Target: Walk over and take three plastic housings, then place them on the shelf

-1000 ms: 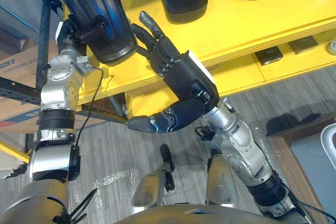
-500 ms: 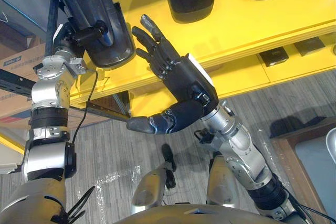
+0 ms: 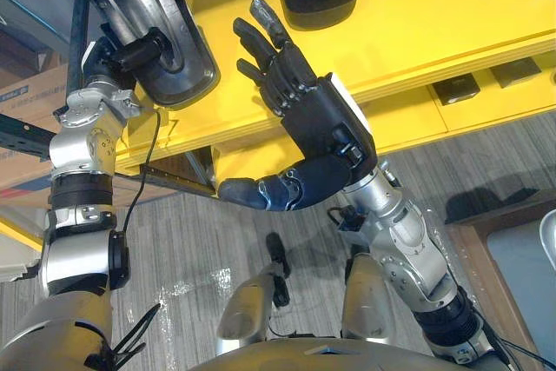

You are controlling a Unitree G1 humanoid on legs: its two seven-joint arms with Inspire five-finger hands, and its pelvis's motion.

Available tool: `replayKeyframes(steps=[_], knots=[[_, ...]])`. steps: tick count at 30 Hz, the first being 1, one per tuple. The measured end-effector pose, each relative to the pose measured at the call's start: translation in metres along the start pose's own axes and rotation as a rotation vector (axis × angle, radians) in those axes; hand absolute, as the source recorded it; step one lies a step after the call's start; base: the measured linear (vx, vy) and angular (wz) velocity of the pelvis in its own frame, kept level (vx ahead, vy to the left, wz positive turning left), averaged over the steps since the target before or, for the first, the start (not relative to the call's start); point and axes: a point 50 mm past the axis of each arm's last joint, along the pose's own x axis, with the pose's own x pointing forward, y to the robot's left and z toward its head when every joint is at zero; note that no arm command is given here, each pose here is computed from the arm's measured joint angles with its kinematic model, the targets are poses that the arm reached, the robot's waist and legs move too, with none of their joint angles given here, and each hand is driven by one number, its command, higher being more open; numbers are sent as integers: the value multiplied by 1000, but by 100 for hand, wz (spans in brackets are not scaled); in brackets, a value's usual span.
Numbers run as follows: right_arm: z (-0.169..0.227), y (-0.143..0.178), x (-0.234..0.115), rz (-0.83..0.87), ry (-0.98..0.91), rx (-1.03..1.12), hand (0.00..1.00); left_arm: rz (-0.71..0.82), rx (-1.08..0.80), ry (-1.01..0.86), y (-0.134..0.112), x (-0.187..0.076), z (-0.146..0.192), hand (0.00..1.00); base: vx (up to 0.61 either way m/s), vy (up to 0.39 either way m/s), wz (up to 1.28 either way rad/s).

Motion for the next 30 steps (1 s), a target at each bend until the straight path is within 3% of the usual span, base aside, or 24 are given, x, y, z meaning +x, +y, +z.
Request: replayKeyframes(steps=[7,30], knots=[[4,-1,5,10,-22,-13,100,110,91,43,9,1,-9,100,26,-10,1],[2,-2,1,-7,-31,-3,100,114,294,-56,-4,2,-3,100,19,-3,-3]])
